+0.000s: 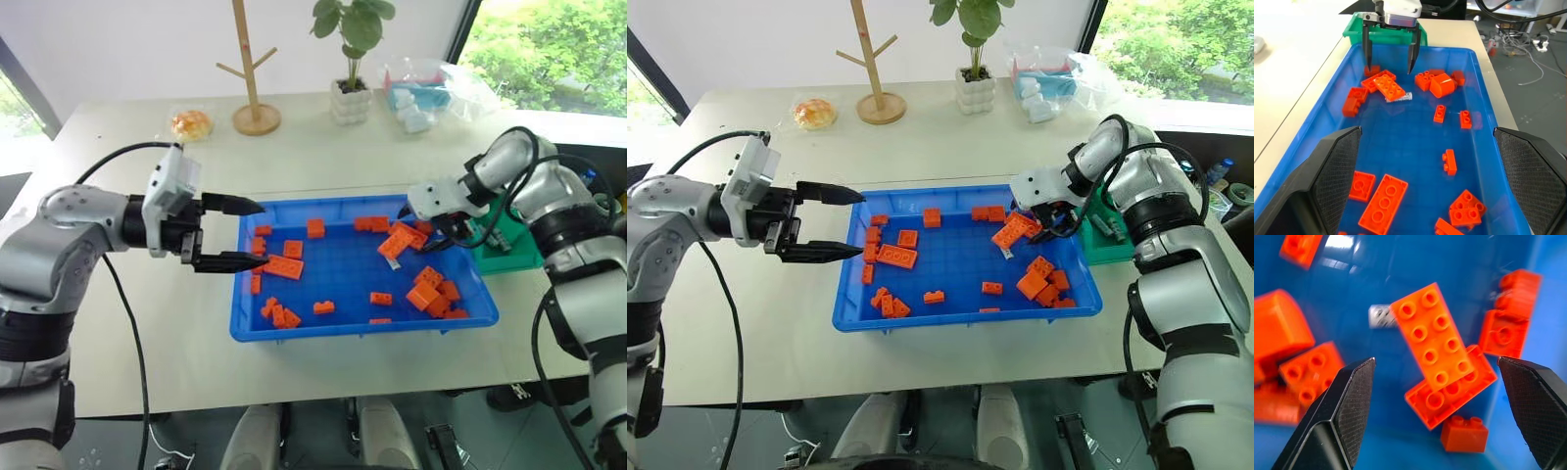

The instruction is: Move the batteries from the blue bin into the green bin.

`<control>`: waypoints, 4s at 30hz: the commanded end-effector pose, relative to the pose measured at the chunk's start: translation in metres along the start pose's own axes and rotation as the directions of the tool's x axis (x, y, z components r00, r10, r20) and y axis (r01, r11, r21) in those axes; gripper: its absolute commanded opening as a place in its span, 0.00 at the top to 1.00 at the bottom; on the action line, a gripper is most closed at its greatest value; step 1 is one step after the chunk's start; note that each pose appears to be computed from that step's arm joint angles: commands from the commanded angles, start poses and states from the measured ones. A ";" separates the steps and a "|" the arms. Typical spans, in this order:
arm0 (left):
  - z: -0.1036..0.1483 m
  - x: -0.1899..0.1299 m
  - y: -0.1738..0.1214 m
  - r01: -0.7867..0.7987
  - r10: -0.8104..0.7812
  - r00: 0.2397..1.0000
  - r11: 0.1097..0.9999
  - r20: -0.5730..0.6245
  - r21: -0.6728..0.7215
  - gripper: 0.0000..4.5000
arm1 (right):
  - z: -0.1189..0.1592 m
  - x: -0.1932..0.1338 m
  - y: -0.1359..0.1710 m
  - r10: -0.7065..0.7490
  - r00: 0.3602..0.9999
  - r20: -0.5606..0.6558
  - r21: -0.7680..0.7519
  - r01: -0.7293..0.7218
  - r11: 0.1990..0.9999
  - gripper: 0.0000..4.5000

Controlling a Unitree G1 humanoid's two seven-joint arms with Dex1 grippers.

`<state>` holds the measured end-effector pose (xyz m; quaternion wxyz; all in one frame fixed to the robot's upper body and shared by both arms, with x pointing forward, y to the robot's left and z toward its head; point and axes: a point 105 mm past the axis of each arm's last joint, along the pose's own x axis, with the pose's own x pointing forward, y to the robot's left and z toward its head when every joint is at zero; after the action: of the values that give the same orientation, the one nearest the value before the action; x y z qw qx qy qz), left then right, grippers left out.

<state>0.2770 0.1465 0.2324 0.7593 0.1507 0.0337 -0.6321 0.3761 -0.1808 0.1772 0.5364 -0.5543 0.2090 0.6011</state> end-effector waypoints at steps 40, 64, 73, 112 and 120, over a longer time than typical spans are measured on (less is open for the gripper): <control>0.018 0.000 -0.001 -0.027 0.025 0.999 0.999 0.046 0.047 0.00 | 0.075 0.033 -0.049 -0.155 0.954 0.255 -0.021 0.166 0.986 0.66; 0.017 0.001 0.001 -0.004 0.002 0.999 0.999 0.048 0.052 0.00 | 0.106 0.032 0.017 -0.439 0.883 0.166 0.698 0.210 0.685 0.24; 0.019 0.006 0.007 0.040 -0.044 0.998 0.996 0.042 0.073 0.00 | 0.116 0.070 0.047 -0.384 0.915 0.125 0.896 0.063 0.439 0.24; 0.015 0.016 0.009 0.066 -0.071 0.995 0.996 0.075 0.067 0.00 | -0.064 -0.073 0.045 -0.613 0.644 -0.457 0.795 0.605 0.042 0.98; 0.019 0.020 0.012 0.077 -0.083 0.993 0.994 0.084 0.079 0.00 | -0.095 -0.068 0.064 -0.583 0.608 -0.539 0.769 0.638 -0.045 0.65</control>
<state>0.2920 0.1262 0.2375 0.7330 0.1335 0.0016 -0.6670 0.3471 -0.3050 0.1682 0.9375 -0.1773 0.2929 0.0621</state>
